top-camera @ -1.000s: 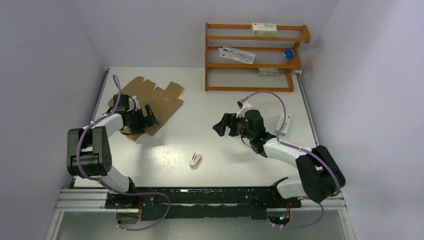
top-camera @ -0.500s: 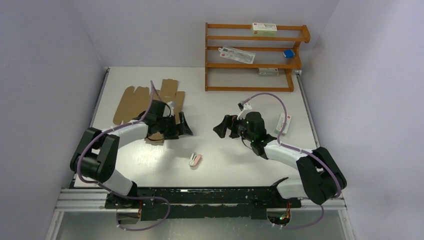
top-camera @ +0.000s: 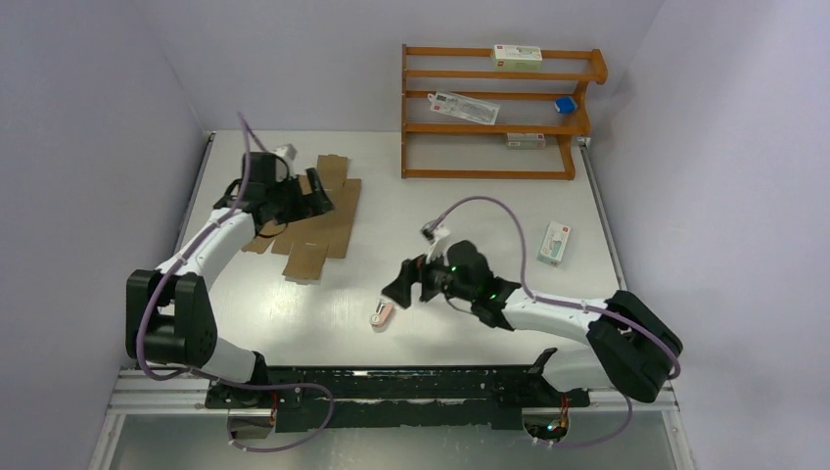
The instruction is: Fold the paper box
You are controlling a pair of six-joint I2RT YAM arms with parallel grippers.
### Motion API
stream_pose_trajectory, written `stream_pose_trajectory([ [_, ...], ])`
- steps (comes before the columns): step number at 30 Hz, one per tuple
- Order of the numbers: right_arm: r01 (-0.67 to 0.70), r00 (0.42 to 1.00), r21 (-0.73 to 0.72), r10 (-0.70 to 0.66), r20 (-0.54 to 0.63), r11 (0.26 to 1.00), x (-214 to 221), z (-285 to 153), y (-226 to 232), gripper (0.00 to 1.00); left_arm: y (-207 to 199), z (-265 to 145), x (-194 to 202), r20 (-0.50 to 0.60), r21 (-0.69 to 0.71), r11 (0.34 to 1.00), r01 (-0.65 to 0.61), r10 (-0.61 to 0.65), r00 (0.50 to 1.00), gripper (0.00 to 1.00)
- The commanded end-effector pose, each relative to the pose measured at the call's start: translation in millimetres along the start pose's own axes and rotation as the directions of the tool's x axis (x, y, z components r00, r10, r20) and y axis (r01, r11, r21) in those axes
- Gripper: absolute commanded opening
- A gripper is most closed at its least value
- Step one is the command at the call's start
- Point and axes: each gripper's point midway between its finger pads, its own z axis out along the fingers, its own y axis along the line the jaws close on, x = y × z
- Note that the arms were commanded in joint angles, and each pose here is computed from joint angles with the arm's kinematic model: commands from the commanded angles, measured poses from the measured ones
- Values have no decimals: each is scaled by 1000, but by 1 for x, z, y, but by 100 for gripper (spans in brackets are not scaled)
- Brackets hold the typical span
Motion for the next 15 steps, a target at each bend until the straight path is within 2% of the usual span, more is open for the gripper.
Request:
stream_pose_trajectory([
  [1,28,1000,-112,-28,8,993,13,20,60,100,62,-13,2,-30,-161,987,-19,14,999,100],
  [5,27,1000,-207,-27,2,978,36,35,106,100,88,-18,-5,-18,-262,963,-70,68,998,100],
  [9,46,994,-290,-71,-78,956,71,58,142,100,102,-20,-7,-16,-319,941,-112,112,994,100],
  [12,4,994,-300,-38,-106,954,90,70,147,100,106,-18,-1,-26,-322,938,-125,123,992,100],
  [15,-37,994,-243,11,-108,969,101,81,132,100,109,-18,3,-39,-328,934,-139,133,990,100],
])
